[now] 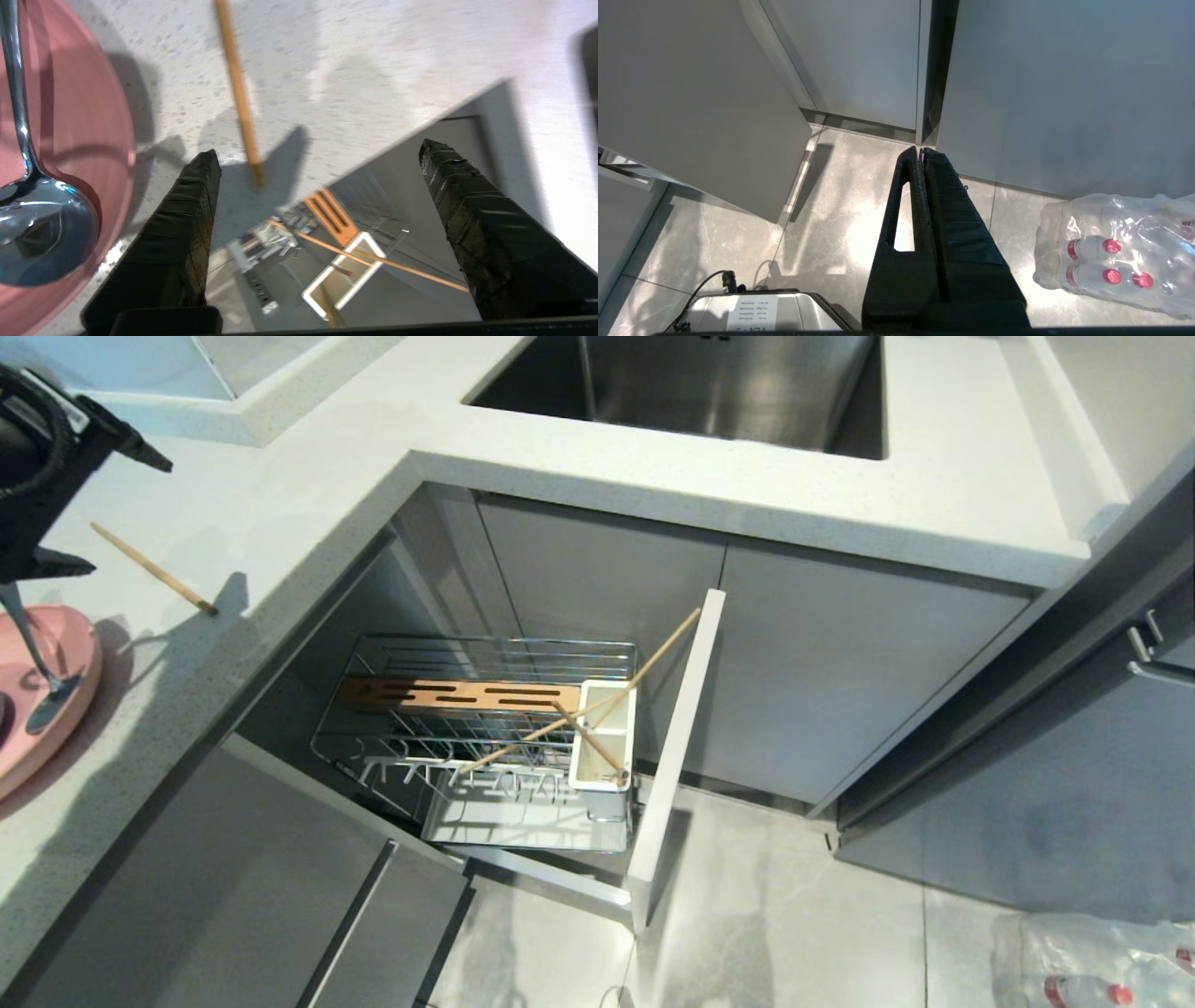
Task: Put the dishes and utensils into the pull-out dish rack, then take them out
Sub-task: Take the chopsticks out of the cupboard
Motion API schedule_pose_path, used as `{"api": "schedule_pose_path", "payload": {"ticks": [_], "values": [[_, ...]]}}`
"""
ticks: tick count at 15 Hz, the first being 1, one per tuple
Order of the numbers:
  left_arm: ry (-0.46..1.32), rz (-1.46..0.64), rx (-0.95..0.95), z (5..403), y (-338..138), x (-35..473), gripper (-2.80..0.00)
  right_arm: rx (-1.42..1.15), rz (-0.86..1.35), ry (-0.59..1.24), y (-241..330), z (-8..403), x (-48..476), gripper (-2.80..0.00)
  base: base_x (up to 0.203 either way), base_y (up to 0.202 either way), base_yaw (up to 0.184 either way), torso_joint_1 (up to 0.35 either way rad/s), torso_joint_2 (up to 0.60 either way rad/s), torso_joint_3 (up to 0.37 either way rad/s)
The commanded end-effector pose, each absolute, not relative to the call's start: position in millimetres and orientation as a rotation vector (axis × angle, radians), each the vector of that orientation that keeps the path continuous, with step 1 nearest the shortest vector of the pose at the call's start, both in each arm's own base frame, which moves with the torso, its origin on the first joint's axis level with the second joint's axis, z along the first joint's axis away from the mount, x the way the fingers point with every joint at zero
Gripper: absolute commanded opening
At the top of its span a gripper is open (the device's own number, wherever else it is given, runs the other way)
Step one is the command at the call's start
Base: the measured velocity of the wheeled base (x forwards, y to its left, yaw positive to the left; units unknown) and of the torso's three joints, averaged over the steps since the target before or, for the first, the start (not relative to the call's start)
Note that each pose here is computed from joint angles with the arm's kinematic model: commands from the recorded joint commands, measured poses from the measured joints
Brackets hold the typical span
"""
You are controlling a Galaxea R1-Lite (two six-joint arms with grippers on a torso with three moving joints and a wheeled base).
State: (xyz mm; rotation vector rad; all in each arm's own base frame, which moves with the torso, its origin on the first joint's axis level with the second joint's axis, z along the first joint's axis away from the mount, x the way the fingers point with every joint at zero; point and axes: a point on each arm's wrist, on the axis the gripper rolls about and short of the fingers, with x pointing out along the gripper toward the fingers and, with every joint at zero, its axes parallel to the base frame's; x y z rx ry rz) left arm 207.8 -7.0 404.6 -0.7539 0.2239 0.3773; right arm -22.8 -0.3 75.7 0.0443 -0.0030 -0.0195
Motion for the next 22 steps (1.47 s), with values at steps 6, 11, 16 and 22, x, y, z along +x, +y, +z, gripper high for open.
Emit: {"api": "schedule_pose_path", "payload": {"ticks": [6,11,16,22], "values": [[0.146,0.148,-0.753,429,-34,169,-2.80,0.044,-0.019,-0.002,0,76,-23,-2.80,0.000,0.000,0.000,0.000,0.00,0.000],[0.344,0.007,-0.734,402,-82,208,-2.80,0.044,-0.018,-0.002,0,76,-23,-2.80,0.000,0.000,0.000,0.000,0.00,0.000],[0.572,-0.010,-0.827,354,-135,261,-2.80,0.045,-0.020,-0.003,0,76,-23,-2.80,0.000,0.000,0.000,0.000,0.00,0.000],[0.728,-0.095,-0.888,323,-153,301,-2.80,0.045,-0.018,-0.003,0,76,-23,-2.80,0.000,0.000,0.000,0.000,0.00,0.000]]}}
